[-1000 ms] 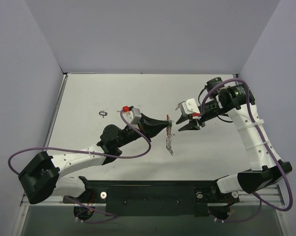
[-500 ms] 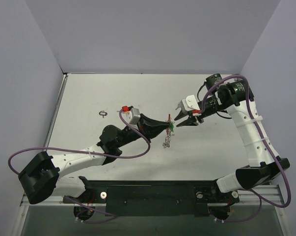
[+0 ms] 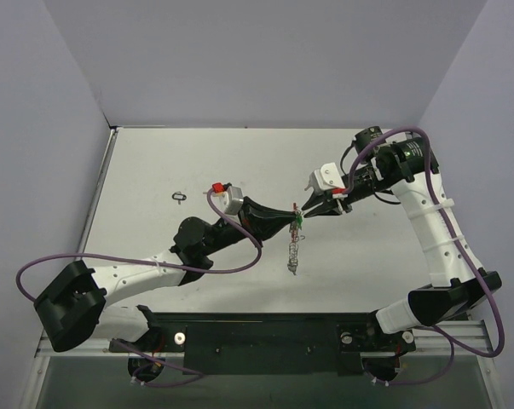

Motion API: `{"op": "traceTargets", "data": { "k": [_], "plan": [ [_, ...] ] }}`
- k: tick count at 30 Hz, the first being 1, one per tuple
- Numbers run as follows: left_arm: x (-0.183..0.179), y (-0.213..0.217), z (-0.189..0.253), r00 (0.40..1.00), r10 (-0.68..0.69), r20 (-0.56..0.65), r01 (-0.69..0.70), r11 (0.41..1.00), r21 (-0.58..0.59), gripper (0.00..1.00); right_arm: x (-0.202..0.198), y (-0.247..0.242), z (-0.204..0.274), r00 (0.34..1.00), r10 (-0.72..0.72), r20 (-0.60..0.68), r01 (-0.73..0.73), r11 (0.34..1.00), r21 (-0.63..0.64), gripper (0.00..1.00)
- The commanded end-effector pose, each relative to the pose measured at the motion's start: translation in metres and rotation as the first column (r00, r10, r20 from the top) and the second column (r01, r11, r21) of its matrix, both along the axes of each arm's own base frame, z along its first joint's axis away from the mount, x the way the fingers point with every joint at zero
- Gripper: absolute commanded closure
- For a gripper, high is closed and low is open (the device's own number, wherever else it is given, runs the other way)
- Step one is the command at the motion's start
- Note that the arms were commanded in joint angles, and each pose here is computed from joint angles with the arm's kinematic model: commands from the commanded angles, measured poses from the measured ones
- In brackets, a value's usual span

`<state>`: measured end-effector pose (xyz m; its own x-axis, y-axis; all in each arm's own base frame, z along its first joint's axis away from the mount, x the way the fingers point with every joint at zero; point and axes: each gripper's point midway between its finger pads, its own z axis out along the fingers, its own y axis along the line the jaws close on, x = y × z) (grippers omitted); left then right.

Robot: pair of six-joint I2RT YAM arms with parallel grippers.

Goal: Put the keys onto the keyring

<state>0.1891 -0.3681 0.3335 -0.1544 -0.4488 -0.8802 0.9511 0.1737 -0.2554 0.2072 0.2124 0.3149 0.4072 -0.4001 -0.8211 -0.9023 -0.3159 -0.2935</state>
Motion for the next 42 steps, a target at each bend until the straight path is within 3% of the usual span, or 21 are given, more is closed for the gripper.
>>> {"op": "traceTargets", "data": {
  "k": [1, 5, 8, 24, 29, 42],
  "plan": [
    [-0.004, 0.007, 0.037, 0.998, -0.004, 0.068, 0.011, 0.994, -0.107, 1.0, -0.049, -0.006, 0.003, 0.972, 0.022, -0.235, -0.027, 0.999, -0.017, 0.85],
    [-0.003, 0.007, 0.036, 0.998, 0.0, 0.066, 0.007, 0.994, -0.105, 1.0, -0.051, -0.005, 0.0, 0.97, 0.028, -0.24, -0.037, 0.999, -0.03, 0.89],
    [-0.003, 0.007, 0.037, 0.998, 0.004, 0.065, 0.003, 0.994, -0.108, 1.0, -0.051, -0.006, -0.001, 0.971, 0.025, -0.239, -0.037, 0.998, -0.043, 1.0],
    [0.017, 0.024, 0.044, 0.993, 0.112, -0.041, -0.119, 0.963, -0.241, 1.0, -0.045, 0.001, -0.022, 0.97, -0.024, -0.243, 0.001, 0.996, -0.091, 1.0],
    [0.018, 0.021, 0.041, 0.994, 0.099, -0.051, -0.109, 0.964, -0.242, 1.0, -0.052, 0.0, -0.023, 0.971, -0.018, -0.24, -0.006, 0.995, -0.1, 0.85],
    [0.006, 0.014, 0.033, 1.0, 0.022, -0.005, -0.023, 0.984, -0.175, 1.0, -0.037, -0.007, 0.002, 0.954, -0.126, -0.271, 0.117, 0.992, -0.047, 0.82]
  ]
}}
